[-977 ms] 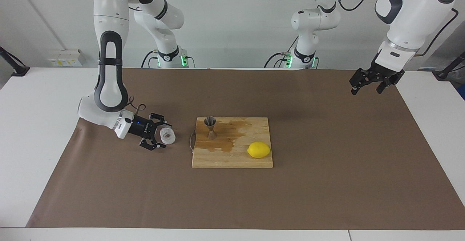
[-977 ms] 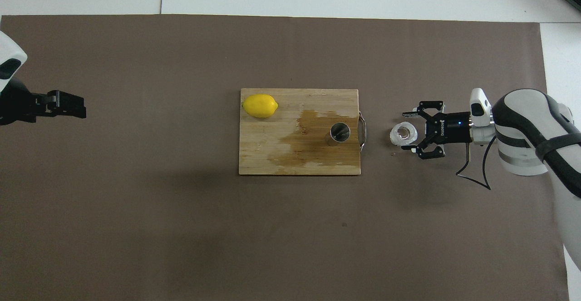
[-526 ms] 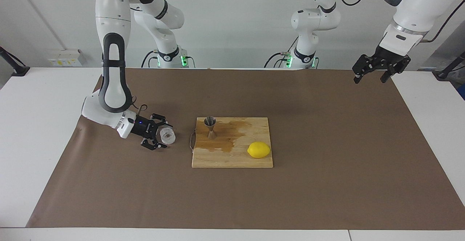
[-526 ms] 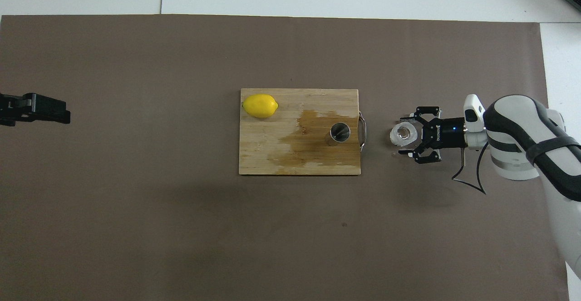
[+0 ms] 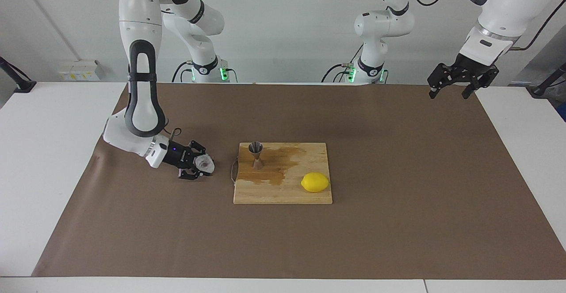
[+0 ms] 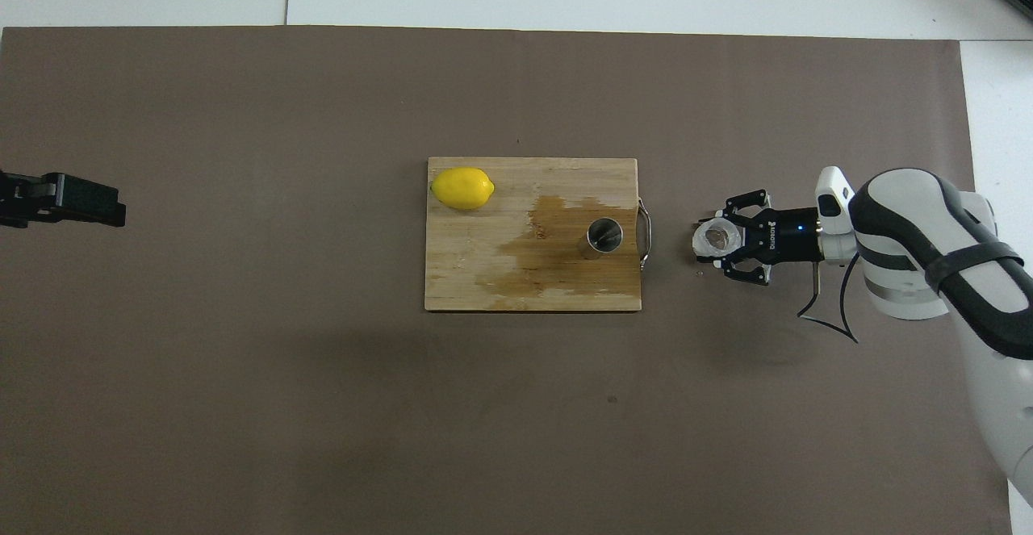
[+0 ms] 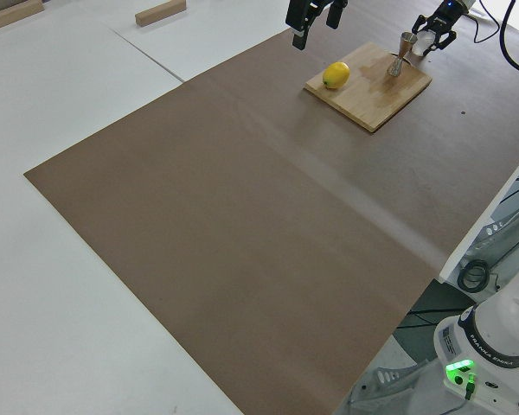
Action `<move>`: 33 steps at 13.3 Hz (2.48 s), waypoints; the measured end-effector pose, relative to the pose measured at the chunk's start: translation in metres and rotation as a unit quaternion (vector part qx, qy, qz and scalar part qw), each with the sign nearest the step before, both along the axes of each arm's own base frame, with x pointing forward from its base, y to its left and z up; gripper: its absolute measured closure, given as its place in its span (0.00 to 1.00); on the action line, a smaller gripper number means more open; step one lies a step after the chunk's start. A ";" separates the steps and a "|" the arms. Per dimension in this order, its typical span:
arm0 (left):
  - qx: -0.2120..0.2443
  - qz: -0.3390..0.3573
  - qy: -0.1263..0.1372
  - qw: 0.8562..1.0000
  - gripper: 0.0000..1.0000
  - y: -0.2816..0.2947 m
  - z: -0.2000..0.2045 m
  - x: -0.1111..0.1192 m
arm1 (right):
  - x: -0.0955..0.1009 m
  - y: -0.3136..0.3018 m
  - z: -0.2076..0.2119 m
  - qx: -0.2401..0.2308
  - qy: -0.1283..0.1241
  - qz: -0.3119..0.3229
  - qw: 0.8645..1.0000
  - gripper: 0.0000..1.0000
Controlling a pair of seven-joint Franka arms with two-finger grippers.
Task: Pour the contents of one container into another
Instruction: 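Lift the white cup with the right gripper over the metal cup, then tilt the white cup with the right gripper to pour into the metal cup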
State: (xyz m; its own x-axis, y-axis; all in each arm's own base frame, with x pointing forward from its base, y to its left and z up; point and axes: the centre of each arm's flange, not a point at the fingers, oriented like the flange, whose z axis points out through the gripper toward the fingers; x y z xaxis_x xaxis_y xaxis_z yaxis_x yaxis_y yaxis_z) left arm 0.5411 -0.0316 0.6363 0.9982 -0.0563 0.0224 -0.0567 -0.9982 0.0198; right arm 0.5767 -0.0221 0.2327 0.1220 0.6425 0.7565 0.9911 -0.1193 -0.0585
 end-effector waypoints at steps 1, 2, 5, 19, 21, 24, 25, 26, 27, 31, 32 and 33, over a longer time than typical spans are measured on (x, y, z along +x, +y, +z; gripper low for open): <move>0.000 -0.001 0.000 1.000 0.00 -0.001 0.000 0.000 | 0.002 0.000 0.002 0.000 -0.002 0.000 1.000 0.49; 0.000 -0.003 0.001 1.000 0.00 -0.003 0.000 -0.001 | 0.005 0.001 0.006 0.000 -0.003 -0.002 1.000 0.49; 0.000 -0.004 0.005 1.000 0.00 -0.005 0.000 -0.002 | 0.014 0.019 0.035 -0.006 0.018 -0.021 1.000 0.49; -0.001 -0.017 0.018 1.000 0.00 -0.017 -0.002 -0.007 | 0.007 0.176 0.181 -0.252 0.123 -0.090 0.956 0.49; -0.001 -0.013 0.019 1.000 0.00 -0.012 -0.002 -0.006 | 0.005 0.185 0.183 -0.276 0.121 -0.094 0.949 0.49; -0.001 -0.013 0.019 1.000 0.00 -0.012 -0.002 -0.006 | 0.000 0.208 0.189 -0.315 0.109 -0.099 0.938 0.49; -0.001 -0.013 0.019 1.000 0.00 -0.012 -0.002 -0.006 | -0.001 0.214 0.191 -0.323 0.105 -0.099 0.935 0.49; -0.001 -0.014 0.019 1.000 0.00 -0.014 -0.002 -0.007 | -0.002 0.218 0.191 -0.334 0.100 -0.100 0.932 0.49; -0.001 -0.017 0.019 1.000 0.00 -0.017 -0.001 -0.007 | -0.003 0.221 0.191 -0.347 0.095 -0.100 0.928 0.49; 0.000 -0.024 0.019 1.000 0.00 -0.025 -0.001 -0.008 | -0.009 0.239 0.195 -0.380 0.084 -0.101 0.916 0.49; 0.000 -0.024 0.019 1.000 0.00 -0.025 -0.001 -0.008 | -0.009 0.239 0.197 -0.383 0.085 -0.100 0.914 0.49; -0.001 -0.022 0.019 1.000 0.00 -0.023 -0.001 -0.007 | -0.009 0.239 0.199 -0.390 0.086 -0.104 0.911 0.49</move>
